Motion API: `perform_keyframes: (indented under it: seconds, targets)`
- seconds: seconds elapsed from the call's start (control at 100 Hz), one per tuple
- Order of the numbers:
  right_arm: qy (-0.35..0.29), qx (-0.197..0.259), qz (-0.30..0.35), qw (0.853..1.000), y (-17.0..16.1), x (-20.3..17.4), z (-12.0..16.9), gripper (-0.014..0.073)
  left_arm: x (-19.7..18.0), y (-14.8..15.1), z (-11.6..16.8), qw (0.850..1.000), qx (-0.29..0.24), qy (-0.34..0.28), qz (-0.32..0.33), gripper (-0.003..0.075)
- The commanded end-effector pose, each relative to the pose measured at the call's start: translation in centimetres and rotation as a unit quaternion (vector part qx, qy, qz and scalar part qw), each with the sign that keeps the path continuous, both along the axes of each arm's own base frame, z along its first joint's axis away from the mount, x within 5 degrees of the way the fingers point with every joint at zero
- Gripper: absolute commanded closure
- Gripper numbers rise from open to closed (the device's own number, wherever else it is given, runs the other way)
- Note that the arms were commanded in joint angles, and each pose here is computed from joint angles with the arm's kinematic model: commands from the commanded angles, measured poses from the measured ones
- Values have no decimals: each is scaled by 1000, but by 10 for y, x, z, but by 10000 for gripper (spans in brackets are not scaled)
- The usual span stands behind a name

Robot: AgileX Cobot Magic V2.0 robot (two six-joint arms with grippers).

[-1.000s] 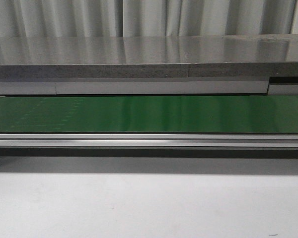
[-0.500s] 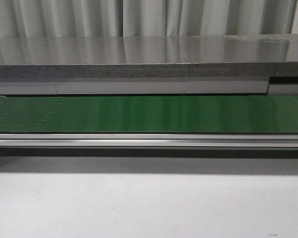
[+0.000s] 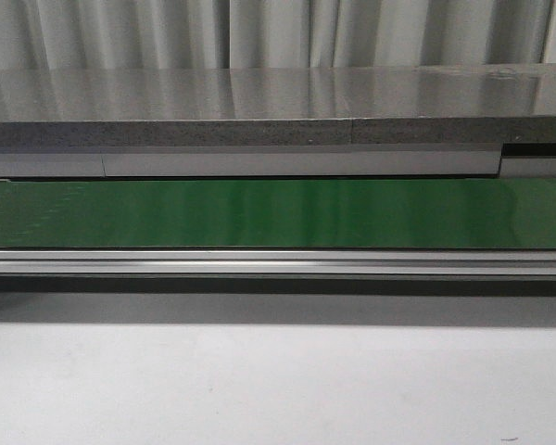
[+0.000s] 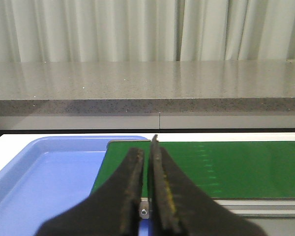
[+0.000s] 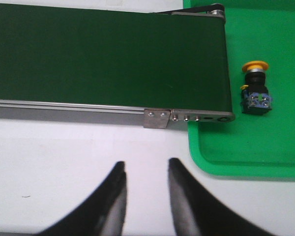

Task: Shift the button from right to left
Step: 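Move the right gripper down over the yellow push-button in the green tray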

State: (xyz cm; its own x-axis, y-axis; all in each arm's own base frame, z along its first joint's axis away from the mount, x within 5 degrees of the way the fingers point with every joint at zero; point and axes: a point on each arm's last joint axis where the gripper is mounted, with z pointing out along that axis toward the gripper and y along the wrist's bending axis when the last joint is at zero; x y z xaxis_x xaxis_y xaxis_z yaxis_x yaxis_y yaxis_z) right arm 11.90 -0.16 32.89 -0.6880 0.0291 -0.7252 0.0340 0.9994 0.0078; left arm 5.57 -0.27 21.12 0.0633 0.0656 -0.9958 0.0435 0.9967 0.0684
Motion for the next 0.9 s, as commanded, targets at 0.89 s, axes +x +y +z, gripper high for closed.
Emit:
perform_keyframes:
  seconds: [0.89]
  targets:
    - [-42,-103,-80,991,-48,80,21,37,-1,0,-5,999,-9,-33,0,715]
